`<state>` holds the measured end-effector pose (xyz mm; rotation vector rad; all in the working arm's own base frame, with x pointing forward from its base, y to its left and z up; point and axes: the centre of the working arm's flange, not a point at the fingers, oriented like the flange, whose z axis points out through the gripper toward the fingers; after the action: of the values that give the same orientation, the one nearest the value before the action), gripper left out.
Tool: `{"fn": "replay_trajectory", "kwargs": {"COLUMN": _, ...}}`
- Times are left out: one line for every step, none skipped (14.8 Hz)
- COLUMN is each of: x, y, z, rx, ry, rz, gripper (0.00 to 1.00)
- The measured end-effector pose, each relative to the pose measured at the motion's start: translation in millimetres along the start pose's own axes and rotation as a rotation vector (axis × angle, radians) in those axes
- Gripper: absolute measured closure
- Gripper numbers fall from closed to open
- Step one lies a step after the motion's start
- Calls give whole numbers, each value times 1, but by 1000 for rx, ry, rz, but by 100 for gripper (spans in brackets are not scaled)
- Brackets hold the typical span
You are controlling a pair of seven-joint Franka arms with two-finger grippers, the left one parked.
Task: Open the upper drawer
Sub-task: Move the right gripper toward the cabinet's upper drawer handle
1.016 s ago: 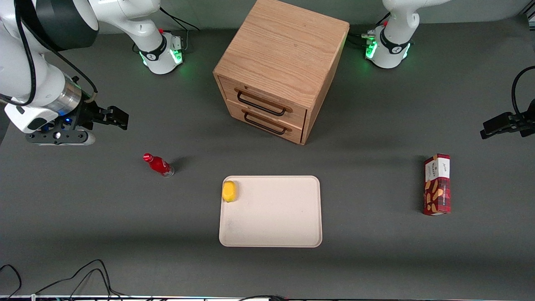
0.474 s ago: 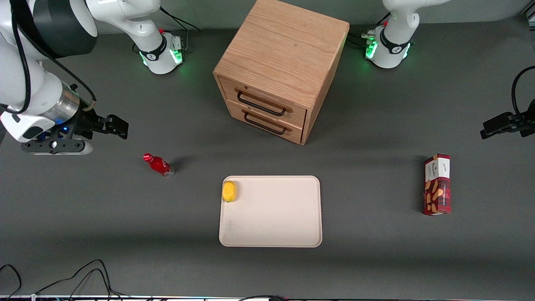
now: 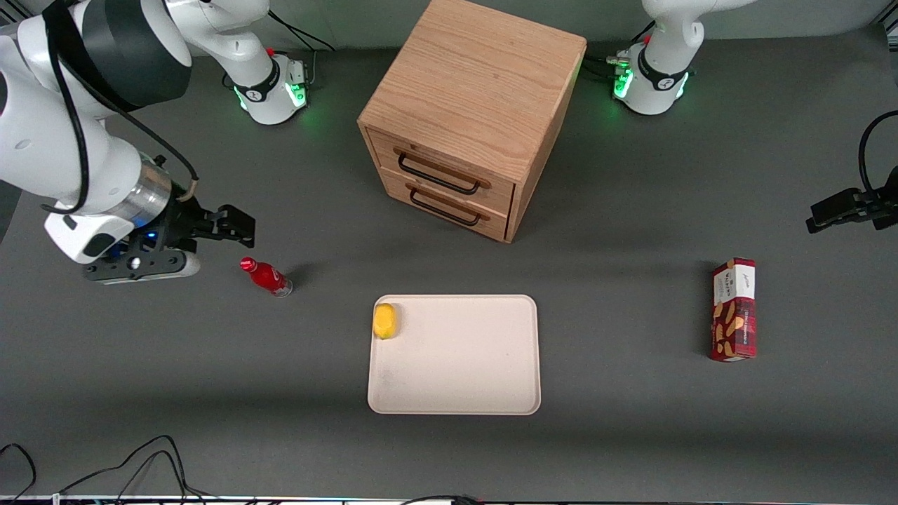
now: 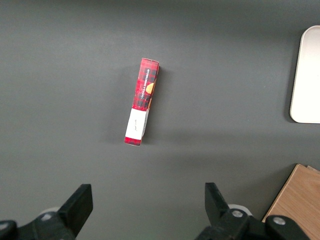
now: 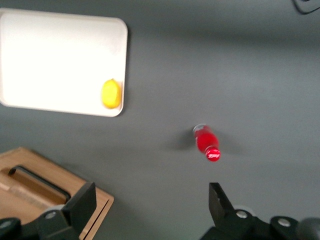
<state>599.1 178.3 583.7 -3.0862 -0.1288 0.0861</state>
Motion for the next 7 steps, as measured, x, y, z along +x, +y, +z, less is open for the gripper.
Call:
{"fn": "replay_trajectory", "kwargs": {"x": -3, "y": -4, "z": -1, "rx": 14, "ry": -15, "rz": -21, "gripper": 0}}
{"fn": "replay_trajectory", "kwargs": {"x": -5, "y": -7, "z": -3, "rx": 30, "ry": -24, "rz": -39, "gripper": 0}}
{"fn": "replay_trajectory", "kwargs": {"x": -6, "y": -9, "z": -3, "rx": 38, "ry": -30, "rz": -55, "gripper": 0}}
{"fn": "replay_trajectory", "kwargs": {"x": -7, "y": -12, "z": -3, "rx": 44, "ry": -34, "rz": -83, "gripper": 0}}
{"fn": "replay_trajectory", "kwargs": {"x": -8, "y": -15, "z": -2, "rx": 49, "ry": -37, "rz": -135, "gripper": 0}}
{"fn": "replay_trajectory", "kwargs": {"x": -9, "y": -23, "z": -1, "rx": 55, "ry": -39, "rz": -214, "gripper": 0}}
{"fn": "replay_trajectory", "kwargs": {"x": -12, "y": -32, "z": -1, "rx": 59, "ry": -39, "rz": -289, "gripper": 0}}
